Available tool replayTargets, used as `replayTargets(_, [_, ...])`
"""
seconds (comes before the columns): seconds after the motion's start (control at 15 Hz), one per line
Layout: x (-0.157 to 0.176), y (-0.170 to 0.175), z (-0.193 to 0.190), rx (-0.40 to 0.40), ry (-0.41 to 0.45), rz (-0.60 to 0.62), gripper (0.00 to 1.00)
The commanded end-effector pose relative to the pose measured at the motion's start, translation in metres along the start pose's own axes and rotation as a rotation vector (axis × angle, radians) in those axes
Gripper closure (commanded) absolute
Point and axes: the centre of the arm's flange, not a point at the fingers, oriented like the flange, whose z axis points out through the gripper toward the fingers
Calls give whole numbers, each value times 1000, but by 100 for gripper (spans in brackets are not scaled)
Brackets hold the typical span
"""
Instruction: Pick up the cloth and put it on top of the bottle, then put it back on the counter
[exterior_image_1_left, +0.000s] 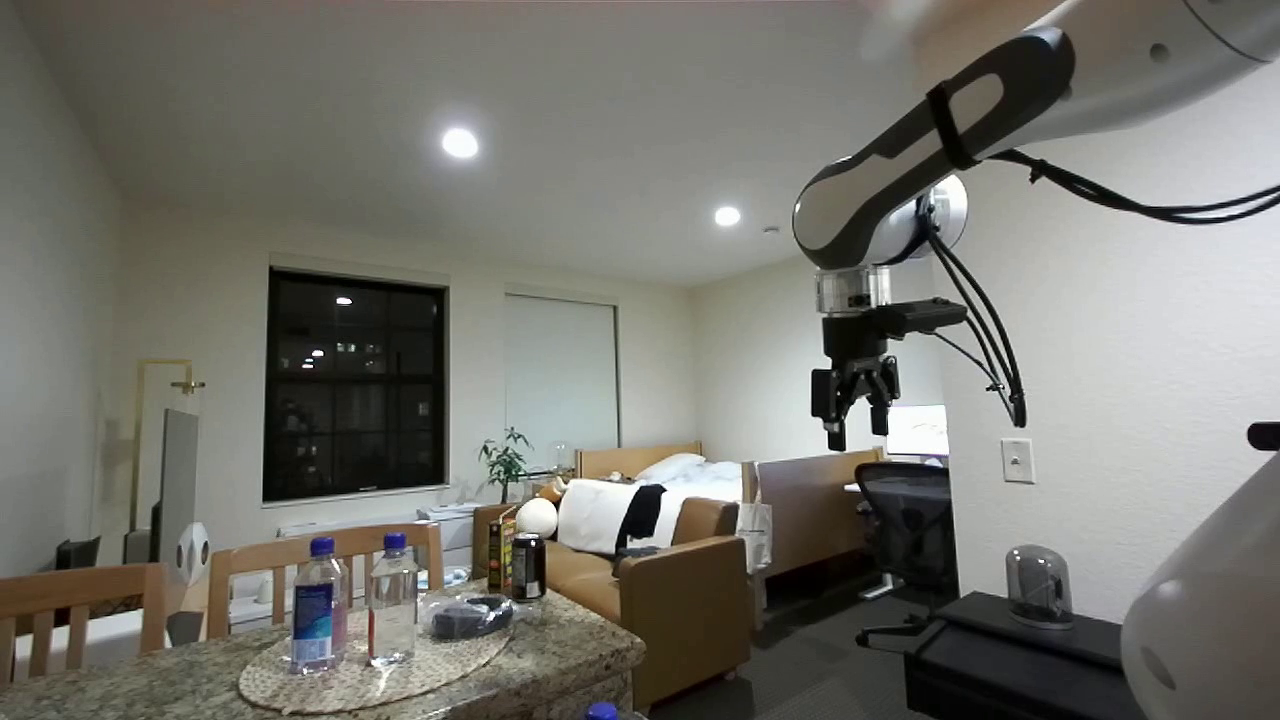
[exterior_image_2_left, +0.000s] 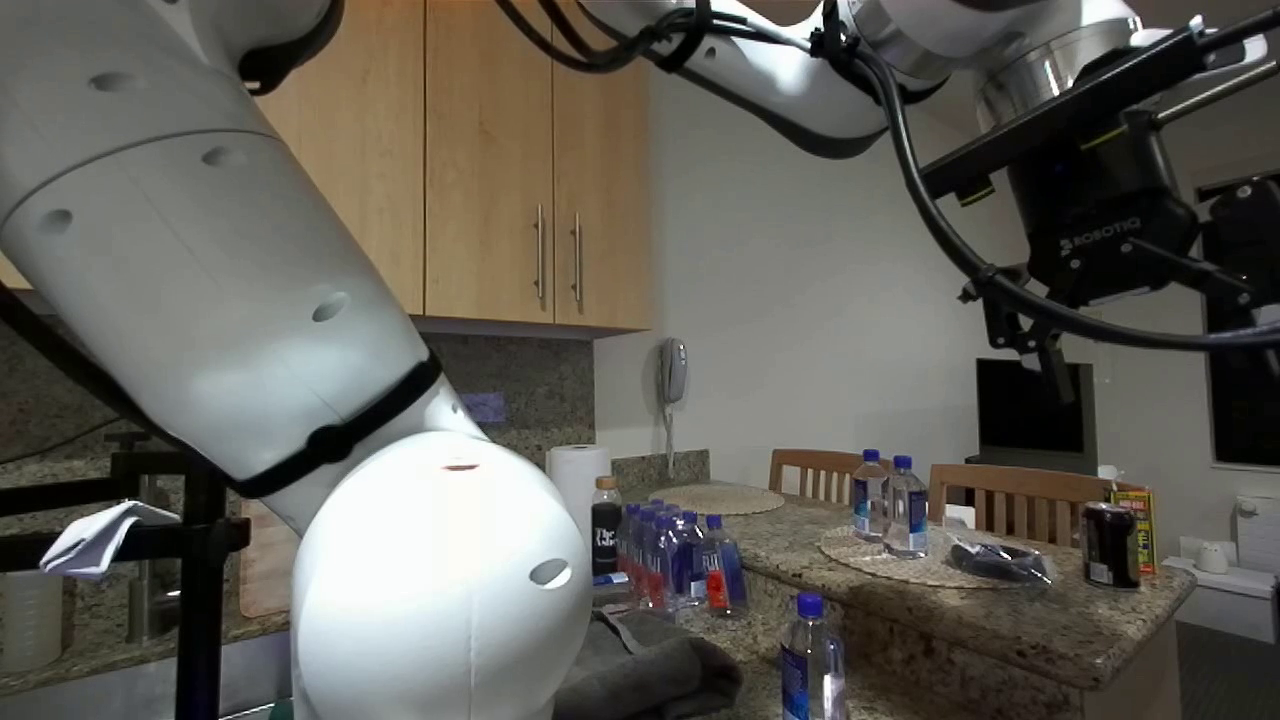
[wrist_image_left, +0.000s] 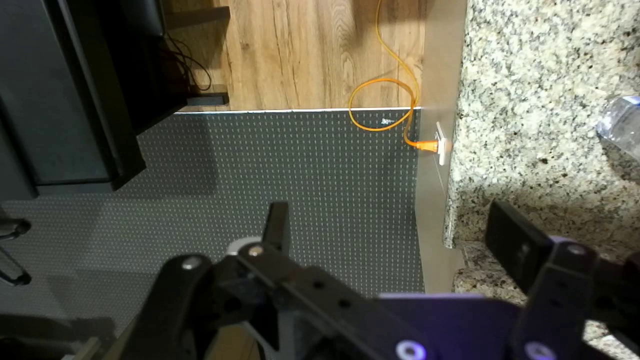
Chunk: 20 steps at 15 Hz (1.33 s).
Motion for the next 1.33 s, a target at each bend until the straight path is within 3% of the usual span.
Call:
replayTargets(0.0, [-2, -8, 0, 1, 2, -2, 0])
replayTargets(0.13, [-3, -27, -1, 3, 17, -11, 0])
replayTargets(0.53, [-23, -133, 0, 160, 22, -25, 0])
replayTargets(0.8, [-46, -200, -3, 200, 69, 86, 0])
replayTargets(1.0, [-58, -254, -2, 160, 105, 167, 0])
replayTargets(1.27, [-74, -309, -3, 97, 203, 172, 0])
